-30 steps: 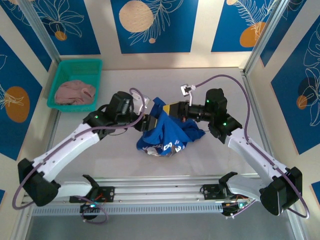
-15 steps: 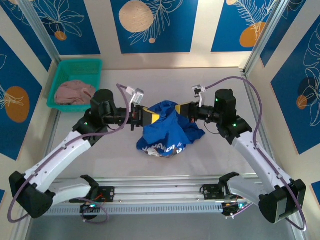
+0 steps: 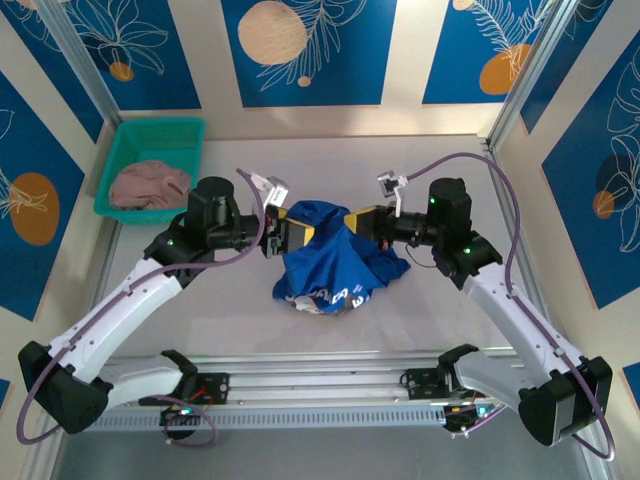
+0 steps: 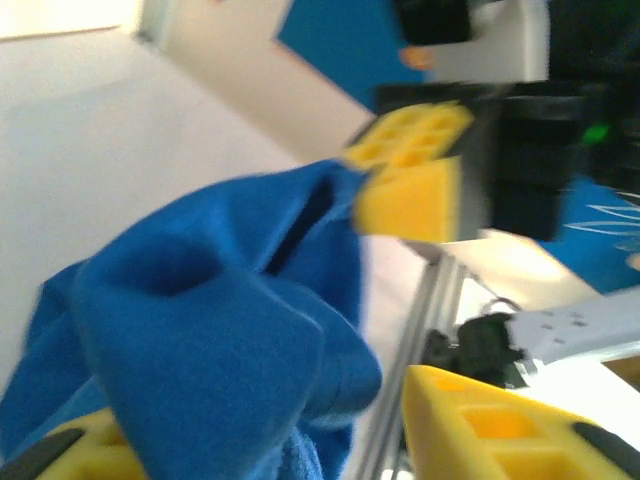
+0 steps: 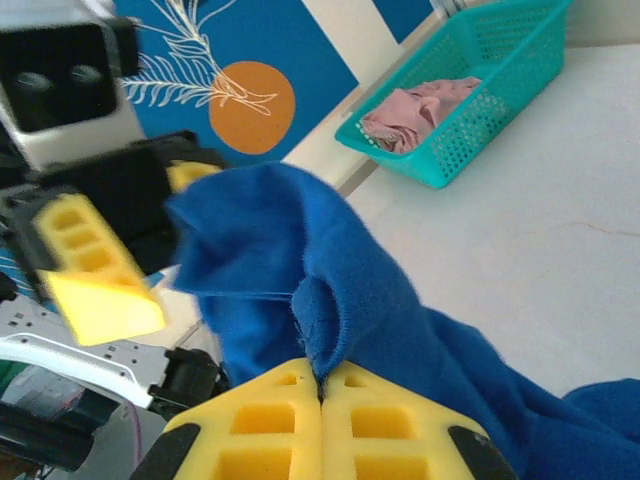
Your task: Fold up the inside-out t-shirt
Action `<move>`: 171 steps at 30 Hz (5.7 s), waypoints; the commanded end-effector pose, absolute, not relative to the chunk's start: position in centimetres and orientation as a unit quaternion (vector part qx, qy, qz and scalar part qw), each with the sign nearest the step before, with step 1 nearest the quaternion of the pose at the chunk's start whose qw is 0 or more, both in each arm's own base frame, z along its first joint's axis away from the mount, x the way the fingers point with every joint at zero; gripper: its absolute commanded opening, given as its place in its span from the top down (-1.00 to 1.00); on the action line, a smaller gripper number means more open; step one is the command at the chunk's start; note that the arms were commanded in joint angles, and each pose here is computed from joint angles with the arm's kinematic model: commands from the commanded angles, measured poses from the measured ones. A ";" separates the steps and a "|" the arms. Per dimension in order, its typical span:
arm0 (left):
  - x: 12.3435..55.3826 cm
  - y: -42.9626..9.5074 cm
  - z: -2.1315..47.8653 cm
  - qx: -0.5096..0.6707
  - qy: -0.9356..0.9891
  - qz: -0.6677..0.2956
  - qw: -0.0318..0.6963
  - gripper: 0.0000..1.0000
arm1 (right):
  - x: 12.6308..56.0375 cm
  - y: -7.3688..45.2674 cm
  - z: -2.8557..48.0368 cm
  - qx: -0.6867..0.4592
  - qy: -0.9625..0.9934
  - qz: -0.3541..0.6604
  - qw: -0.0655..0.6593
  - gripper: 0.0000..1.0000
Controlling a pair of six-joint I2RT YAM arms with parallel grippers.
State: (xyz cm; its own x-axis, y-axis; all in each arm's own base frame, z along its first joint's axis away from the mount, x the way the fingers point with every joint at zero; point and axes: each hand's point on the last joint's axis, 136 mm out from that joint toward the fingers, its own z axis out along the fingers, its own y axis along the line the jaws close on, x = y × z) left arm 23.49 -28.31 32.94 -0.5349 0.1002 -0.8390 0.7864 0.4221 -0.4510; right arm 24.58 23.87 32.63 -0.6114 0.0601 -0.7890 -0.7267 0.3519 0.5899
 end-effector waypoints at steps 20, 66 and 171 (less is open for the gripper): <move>21.2 -28.4 32.4 0.401 0.765 -0.270 0.425 0.12 | 24.4 24.7 32.7 -0.231 0.728 0.537 0.359 1.00; 21.6 -28.3 39.2 0.311 0.680 -0.537 0.389 1.00 | 26.0 21.3 30.5 -0.189 0.819 0.367 0.399 0.78; 27.8 -24.0 30.3 0.220 0.849 -0.297 0.377 1.00 | 26.2 20.2 30.7 -0.262 0.867 0.231 0.356 1.00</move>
State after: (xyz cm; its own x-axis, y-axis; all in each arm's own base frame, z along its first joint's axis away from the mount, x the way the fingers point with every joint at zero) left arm 29.08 -24.12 26.66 -0.6036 0.2468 -0.7582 0.5869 0.7811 -0.2130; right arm 26.08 22.19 30.96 -0.6630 -0.1986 -0.7218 -0.6176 0.6900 0.3774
